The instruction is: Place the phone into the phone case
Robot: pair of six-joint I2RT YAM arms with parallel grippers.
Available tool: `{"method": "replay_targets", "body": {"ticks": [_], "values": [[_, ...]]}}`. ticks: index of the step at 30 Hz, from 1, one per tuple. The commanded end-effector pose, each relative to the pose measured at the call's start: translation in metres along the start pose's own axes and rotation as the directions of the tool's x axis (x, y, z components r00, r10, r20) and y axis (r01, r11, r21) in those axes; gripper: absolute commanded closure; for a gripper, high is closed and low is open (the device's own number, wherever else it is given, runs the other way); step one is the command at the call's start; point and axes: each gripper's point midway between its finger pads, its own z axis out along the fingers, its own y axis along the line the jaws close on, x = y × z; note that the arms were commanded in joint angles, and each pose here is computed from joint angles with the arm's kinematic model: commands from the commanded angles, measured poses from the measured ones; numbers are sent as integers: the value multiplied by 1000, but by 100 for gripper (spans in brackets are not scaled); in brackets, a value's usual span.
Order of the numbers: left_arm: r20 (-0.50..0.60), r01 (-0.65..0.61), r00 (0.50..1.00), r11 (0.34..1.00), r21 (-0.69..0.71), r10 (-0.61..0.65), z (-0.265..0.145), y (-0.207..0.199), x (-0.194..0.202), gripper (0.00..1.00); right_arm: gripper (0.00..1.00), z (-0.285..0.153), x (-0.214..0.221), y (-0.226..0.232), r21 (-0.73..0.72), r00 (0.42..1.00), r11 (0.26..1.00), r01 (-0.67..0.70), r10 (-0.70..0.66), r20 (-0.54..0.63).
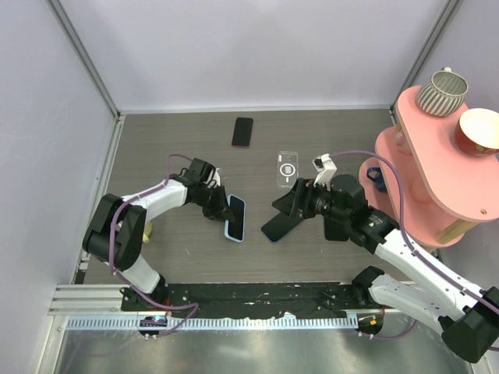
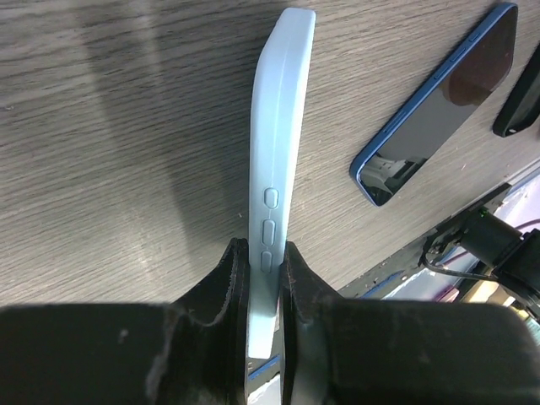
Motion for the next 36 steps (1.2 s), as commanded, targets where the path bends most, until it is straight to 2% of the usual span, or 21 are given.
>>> {"method": "replay_targets", "body": {"ticks": [1, 3, 4, 7, 16, 18, 20, 23, 27, 28, 30, 33, 36], "values": [[52, 57, 998, 974, -219, -47, 1, 47, -1, 89, 24, 3, -3, -7, 40, 1000, 999, -1, 0, 17], [67, 68, 996, 966, -250, -53, 0, 54, 0, 84, 24, 3, 0, -10, 51, 1000, 999, -5, 5, 7], [80, 74, 995, 965, -251, -55, -2, 53, -2, 78, 24, 3, 2, -12, 57, 1000, 998, -8, 8, 2], [97, 80, 994, 959, -270, -55, -4, 57, -2, 72, 24, 4, 5, -14, 63, 1000, 998, -14, 15, -6], [106, 124, 989, 954, -274, -98, 2, 62, 0, 67, 24, 5, 8, -15, 54, 1000, 998, -31, 31, -1], [130, 135, 986, 950, -280, -102, -3, 61, -2, 62, 25, 6, 7, -20, 83, 999, 996, -38, 38, 3], [147, 137, 984, 948, -287, -98, -8, 61, -3, 53, 24, 6, 11, -29, 136, 998, 989, -56, 58, -11], [220, 133, 973, 953, -273, -72, -27, 51, -14, 41, 25, 3, 11, -50, 283, 990, 949, -136, 141, 4], [304, 68, 953, 969, -239, 8, -57, 26, -34, 29, 25, -2, 11, -74, 450, 965, 855, -259, 254, 72], [328, 35, 944, 973, -229, 43, -69, 18, -37, 16, 24, -1, 13, -76, 467, 950, 829, -306, 299, 93], [375, -18, 922, 977, -213, 99, -87, 4, -47, 2, 23, 3, 21, -83, 512, 940, 793, -331, 328, 100], [433, -95, 885, 977, -190, 171, -111, -12, -51, 0, 20, 7, 26, -98, 597, 920, 708, -377, 359, 156], [471, -145, 855, 972, -183, 216, -125, -16, -48, 0, 19, 13, 20, -107, 643, 914, 656, -395, 353, 201]]}}
